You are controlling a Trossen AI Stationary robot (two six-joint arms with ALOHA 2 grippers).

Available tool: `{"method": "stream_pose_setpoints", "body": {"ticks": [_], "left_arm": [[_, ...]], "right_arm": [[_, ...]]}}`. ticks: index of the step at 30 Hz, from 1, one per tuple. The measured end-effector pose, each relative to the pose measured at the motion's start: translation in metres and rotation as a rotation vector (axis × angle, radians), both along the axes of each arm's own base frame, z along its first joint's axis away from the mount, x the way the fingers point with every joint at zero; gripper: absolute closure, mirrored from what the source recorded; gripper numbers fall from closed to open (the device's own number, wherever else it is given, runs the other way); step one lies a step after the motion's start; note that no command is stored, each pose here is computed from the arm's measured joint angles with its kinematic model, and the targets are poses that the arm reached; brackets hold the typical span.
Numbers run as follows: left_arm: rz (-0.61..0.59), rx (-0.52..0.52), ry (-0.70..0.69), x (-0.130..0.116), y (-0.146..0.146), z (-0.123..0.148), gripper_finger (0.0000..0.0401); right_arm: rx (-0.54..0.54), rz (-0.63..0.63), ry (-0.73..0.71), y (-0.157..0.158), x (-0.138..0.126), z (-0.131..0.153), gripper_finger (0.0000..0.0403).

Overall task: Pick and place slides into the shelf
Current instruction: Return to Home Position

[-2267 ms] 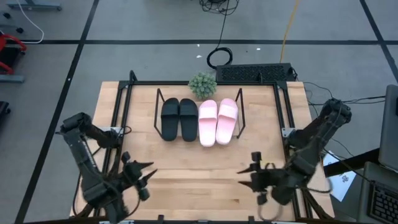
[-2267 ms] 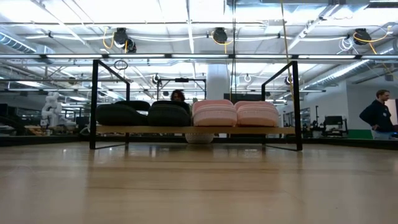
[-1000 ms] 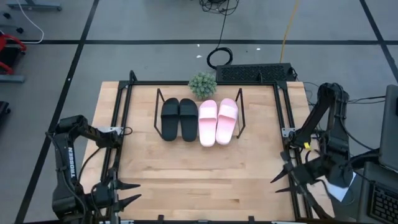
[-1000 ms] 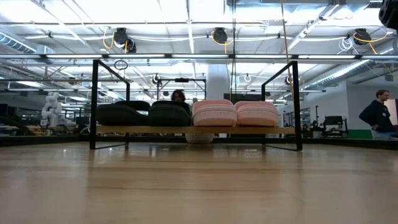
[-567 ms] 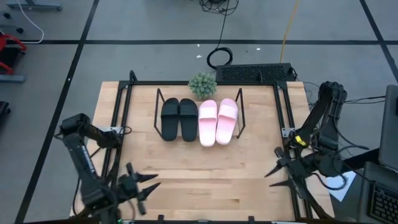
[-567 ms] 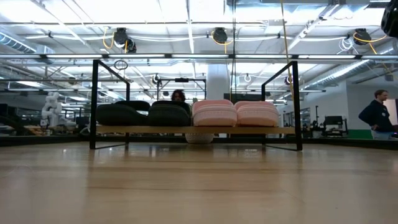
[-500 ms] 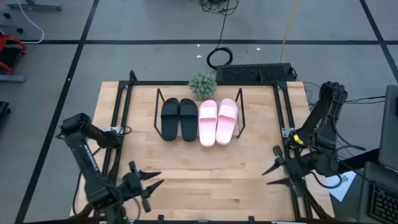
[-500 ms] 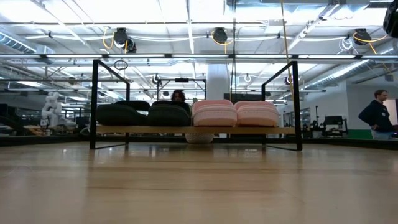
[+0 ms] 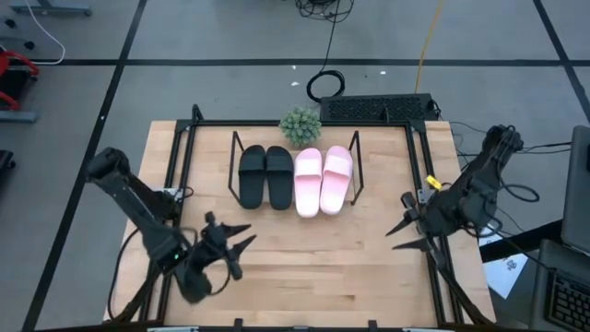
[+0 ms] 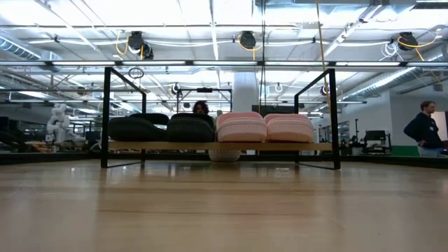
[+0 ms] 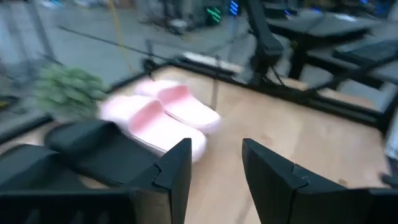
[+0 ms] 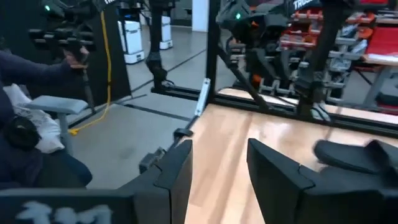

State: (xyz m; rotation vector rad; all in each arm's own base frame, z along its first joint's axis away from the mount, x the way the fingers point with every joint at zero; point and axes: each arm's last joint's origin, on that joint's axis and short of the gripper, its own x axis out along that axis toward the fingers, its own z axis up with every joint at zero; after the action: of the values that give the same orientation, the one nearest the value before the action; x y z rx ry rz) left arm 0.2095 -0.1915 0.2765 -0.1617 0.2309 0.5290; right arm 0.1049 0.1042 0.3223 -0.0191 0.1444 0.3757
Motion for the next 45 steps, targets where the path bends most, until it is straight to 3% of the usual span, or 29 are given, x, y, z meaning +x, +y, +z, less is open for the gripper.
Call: {"method": "stream_pose_setpoints", "body": {"ticks": [4,8,13,18,23,27,34,39,45], "left_arm": [[-0.158,-0.02,-0.024,0.017,0.025,-0.009,0.0256],[-0.316,0.048,-0.145,0.022,0.062,-0.004,0.0256],[-0.225,0.066,-0.185,-0.007,0.105,0.007,0.0256],[-0.272,0.083,-0.271,-0.049,0.124,0.029,0.0256],[-0.306,0.08,-0.313,-0.08,0.136,0.032,0.0256],[-0.338,0.061,-0.329,-0.092,0.138,0.028,0.0256],[-0.361,0.052,-0.312,-0.089,0.134,0.0,0.0256],[-0.437,0.112,-0.371,-0.086,0.135,-0.016,0.0256],[-0.391,0.117,-0.358,-0.079,0.148,-0.02,0.0256]], "right_arm": [[-0.012,-0.036,0.026,-0.015,-0.007,-0.001,0.0259],[-0.004,-0.05,0.037,-0.024,-0.013,-0.001,0.0259],[-0.006,-0.051,0.043,-0.035,-0.023,-0.002,0.0259],[0.016,-0.049,0.003,-0.05,-0.037,0.001,0.0259],[0.034,-0.047,-0.032,-0.059,-0.045,-0.011,0.0259],[0.078,-0.047,-0.065,-0.063,-0.048,-0.028,0.0259],[0.116,-0.047,-0.102,-0.069,-0.054,-0.048,0.0259],[0.121,-0.045,-0.14,-0.075,-0.06,-0.047,0.0259],[0.118,-0.044,-0.13,-0.081,-0.065,-0.051,0.0259]]}}
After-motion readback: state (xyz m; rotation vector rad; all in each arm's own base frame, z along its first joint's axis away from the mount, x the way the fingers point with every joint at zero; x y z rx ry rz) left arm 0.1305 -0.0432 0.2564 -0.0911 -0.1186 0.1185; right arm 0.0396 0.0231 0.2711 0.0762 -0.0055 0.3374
